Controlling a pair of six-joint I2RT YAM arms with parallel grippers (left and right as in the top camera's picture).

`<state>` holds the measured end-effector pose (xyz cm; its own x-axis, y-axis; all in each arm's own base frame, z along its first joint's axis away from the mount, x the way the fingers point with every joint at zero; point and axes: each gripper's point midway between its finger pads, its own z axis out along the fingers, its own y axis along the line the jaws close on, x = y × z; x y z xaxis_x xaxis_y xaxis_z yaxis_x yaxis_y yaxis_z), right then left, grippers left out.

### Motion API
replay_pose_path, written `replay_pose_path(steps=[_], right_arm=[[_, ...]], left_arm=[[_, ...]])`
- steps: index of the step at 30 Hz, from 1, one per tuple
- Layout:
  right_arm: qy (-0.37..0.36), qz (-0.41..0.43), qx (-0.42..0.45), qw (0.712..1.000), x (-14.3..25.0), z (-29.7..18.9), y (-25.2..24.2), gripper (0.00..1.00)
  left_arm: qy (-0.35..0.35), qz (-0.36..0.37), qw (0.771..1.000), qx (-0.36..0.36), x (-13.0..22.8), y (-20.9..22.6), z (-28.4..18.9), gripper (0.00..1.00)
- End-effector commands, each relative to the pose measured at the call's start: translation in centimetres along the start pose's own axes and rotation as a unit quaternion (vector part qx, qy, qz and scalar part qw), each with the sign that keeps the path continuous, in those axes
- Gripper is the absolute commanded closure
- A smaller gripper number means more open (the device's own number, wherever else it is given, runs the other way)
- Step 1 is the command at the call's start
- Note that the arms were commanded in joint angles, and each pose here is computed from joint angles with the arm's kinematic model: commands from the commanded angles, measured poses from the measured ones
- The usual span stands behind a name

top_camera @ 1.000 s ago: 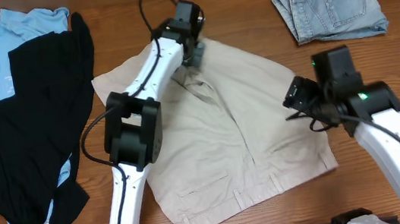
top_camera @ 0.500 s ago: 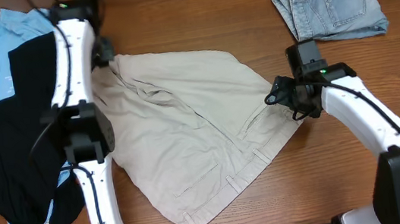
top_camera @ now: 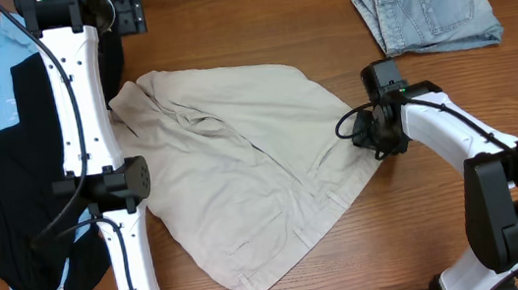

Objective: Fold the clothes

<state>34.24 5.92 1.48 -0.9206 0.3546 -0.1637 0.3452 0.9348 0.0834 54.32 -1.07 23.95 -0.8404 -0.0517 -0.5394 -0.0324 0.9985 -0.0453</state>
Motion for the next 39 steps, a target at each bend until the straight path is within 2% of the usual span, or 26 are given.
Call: replay_pose_path(steps=[1,2,4,10,14,16,19,20,24,25,27,28,30,34,39], right_arm=[[-0.039,-0.011,0.039,0.998,-1.3,0.5,-1.5,0.85],[-0.052,-0.01,0.05,0.997,-1.6,0.7,-1.9,0.9],[-0.075,-0.008,0.067,0.995,-2.4,0.8,-2.7,0.94],[-0.173,0.016,0.059,0.983,-8.3,0.1,-4.9,0.95],[-0.249,0.033,-0.01,0.968,-13.4,-1.6,-5.5,0.95],[-0.287,0.044,-0.054,0.955,-16.0,-2.9,-6.0,0.94],[-0.294,0.052,-0.088,0.95,-17.2,-3.9,-6.5,0.94],[-0.286,0.052,-0.102,0.951,-17.2,-4.2,-6.5,0.89],[-0.249,0.038,-0.177,0.951,-16.5,-7.1,-4.5,0.58],[-0.24,0.028,-0.209,0.948,-15.9,-9.5,-3.4,0.41],[-0.236,0.023,-0.221,0.946,-15.1,-11.8,-2.8,0.17],[-0.234,0.023,-0.223,0.946,-14.7,-12.7,-2.5,0.09],[-0.228,0.018,-0.227,0.947,-13.5,-14.1,-2.1,0.03],[-0.195,0.012,-0.225,0.955,-11.2,-14.4,-1.3,0.02],[-0.167,0.009,-0.204,0.965,-9.9,-13.1,-1.2,0.03]], left_arm=[[-0.01,0.03,0.999,0.021,-0.2,-1.6,-1.0,0.18],[-0.009,0.03,0.999,0.021,-0.2,-1.6,-1.0,0.18],[-0.01,0.03,0.999,0.021,-0.2,-1.6,-1.0,0.18],[-0.019,0.031,0.999,0.021,-0.7,-1.6,-1.0,0.16],[-0.021,0.03,0.999,0.021,-0.8,-1.6,-1.0,0.11],[-0.023,0.03,0.999,0.023,-0.9,-1.7,-1.0,0.0],[-0.025,0.031,0.999,0.024,-1.0,-1.9,-1.0,0.0],[-0.025,0.032,0.999,0.024,-1.0,-1.9,-1.0,0.0],[-0.03,0.038,0.998,0.048,-1.2,-2.7,-1.1,0.0],[-0.039,0.068,0.992,0.098,-1.5,-4.5,-0.9,0.0],[-0.048,0.097,0.984,0.141,-1.8,-6.2,-0.5,0.0],[-0.051,0.108,0.981,0.154,-1.9,-7.0,0.0,0.0],[-0.047,0.124,0.978,0.159,-1.8,-7.9,1.5,0.0],[-0.022,0.165,0.971,0.169,-0.3,-10.1,5.9,0.0],[0.0,0.176,0.969,0.176,1.4,-11.7,12.3,0.01]])
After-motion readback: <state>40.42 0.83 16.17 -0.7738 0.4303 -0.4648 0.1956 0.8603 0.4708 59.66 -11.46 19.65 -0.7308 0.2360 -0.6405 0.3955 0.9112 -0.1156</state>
